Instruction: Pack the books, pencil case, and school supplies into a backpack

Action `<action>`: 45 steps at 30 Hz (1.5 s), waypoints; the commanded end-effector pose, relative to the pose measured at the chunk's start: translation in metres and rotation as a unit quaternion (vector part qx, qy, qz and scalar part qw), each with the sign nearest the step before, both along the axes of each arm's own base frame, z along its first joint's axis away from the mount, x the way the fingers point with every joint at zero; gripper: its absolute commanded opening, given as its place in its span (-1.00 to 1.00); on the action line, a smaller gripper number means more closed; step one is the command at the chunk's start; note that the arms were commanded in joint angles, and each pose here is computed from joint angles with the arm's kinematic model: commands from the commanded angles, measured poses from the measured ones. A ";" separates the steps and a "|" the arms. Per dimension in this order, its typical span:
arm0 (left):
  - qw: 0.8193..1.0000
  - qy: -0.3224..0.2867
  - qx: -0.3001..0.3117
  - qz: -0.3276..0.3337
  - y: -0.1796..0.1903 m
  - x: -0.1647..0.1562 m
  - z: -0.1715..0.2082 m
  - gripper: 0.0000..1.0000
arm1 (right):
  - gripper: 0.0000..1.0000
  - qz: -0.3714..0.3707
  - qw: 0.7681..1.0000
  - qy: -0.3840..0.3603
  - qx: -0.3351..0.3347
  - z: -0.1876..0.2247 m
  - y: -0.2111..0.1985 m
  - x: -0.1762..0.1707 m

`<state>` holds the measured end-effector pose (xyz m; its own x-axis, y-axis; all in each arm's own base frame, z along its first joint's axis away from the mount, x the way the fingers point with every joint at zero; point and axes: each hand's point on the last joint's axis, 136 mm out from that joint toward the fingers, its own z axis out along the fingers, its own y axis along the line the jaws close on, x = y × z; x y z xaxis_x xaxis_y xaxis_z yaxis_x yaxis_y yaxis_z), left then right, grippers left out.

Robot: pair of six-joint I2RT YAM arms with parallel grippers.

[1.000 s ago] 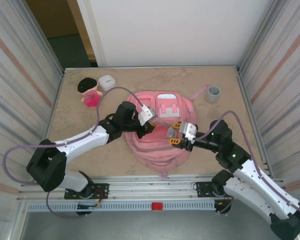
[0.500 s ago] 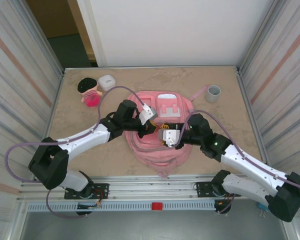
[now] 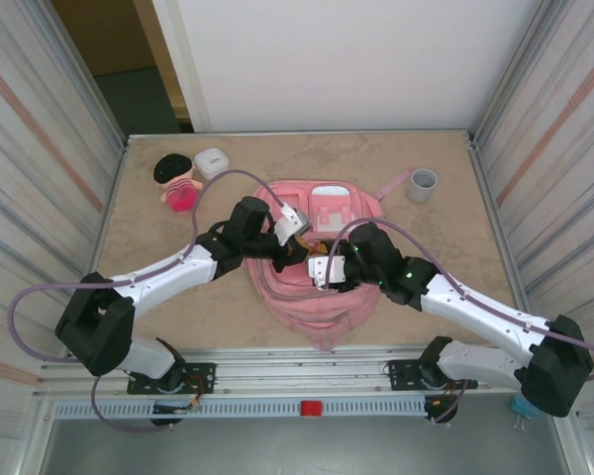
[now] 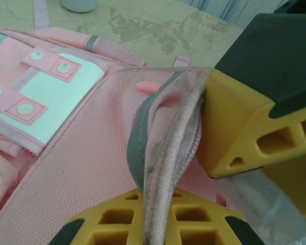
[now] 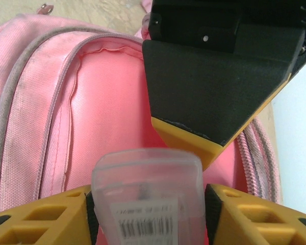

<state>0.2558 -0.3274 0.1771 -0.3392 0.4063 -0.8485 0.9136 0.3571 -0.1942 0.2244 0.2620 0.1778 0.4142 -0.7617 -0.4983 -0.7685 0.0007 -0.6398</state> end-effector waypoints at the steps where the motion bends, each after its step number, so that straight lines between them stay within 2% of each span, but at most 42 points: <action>1: 0.993 -0.061 -0.087 -0.046 -0.013 -0.012 0.071 -0.88 | 0.22 -0.054 0.998 -0.008 0.013 0.010 -0.012 0.011; 5: 0.993 -0.062 -0.089 -0.042 -0.011 -0.013 0.073 -0.88 | 0.29 -0.065 0.997 -0.005 0.033 0.014 -0.016 0.007; 10: 0.994 -0.062 -0.090 -0.031 -0.011 -0.009 0.075 -0.88 | -0.03 -0.069 0.994 0.049 0.070 0.015 -0.019 -0.012; 14: 0.994 -0.058 -0.092 -0.023 -0.011 -0.007 0.075 -0.88 | -0.14 -0.084 0.986 0.102 0.103 0.000 -0.020 -0.029; 19: 0.993 -0.057 -0.099 -0.030 -0.012 -0.010 0.080 -0.87 | -0.27 -0.093 0.981 0.124 0.121 -0.019 -0.013 -0.040; 23: 0.992 -0.054 -0.109 -0.037 -0.012 -0.014 0.085 -0.87 | -0.35 -0.112 0.976 0.119 0.145 -0.020 -0.002 -0.031; 28: 0.990 -0.044 -0.128 -0.038 -0.013 -0.017 0.090 -0.87 | -0.41 -0.138 0.959 0.136 0.205 -0.015 0.008 -0.021; 31: 0.988 -0.035 -0.145 -0.042 -0.014 -0.020 0.095 -0.86 | -0.58 -0.173 0.943 0.147 0.242 -0.014 0.006 -0.014; 32: 0.987 -0.033 -0.150 -0.042 -0.014 -0.020 0.097 -0.86 | -0.61 -0.191 0.934 0.155 0.259 -0.012 0.005 -0.011; 35: 0.986 -0.022 -0.161 -0.028 -0.014 -0.017 0.099 -0.86 | -0.58 -0.263 0.883 0.220 0.322 -0.011 -0.001 -0.004; 38: 0.987 -0.008 -0.158 0.003 -0.013 -0.008 0.095 -0.86 | -0.53 -0.345 0.802 0.305 0.381 -0.009 -0.012 -0.005; 43: 0.988 0.000 -0.152 0.033 -0.011 0.001 0.091 -0.87 | -0.44 -0.435 0.645 0.458 0.430 -0.012 -0.012 -0.021; 45: 0.988 0.003 -0.149 0.049 -0.009 0.006 0.090 -0.87 | -0.39 -0.445 0.609 0.496 0.429 -0.013 -0.002 -0.030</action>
<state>0.2574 -0.3322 0.2049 -0.4786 0.2473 -0.8425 0.8408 0.4055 -0.3587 0.2072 0.2529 0.1646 -0.6444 0.0514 -0.7630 -0.4717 0.7585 0.4496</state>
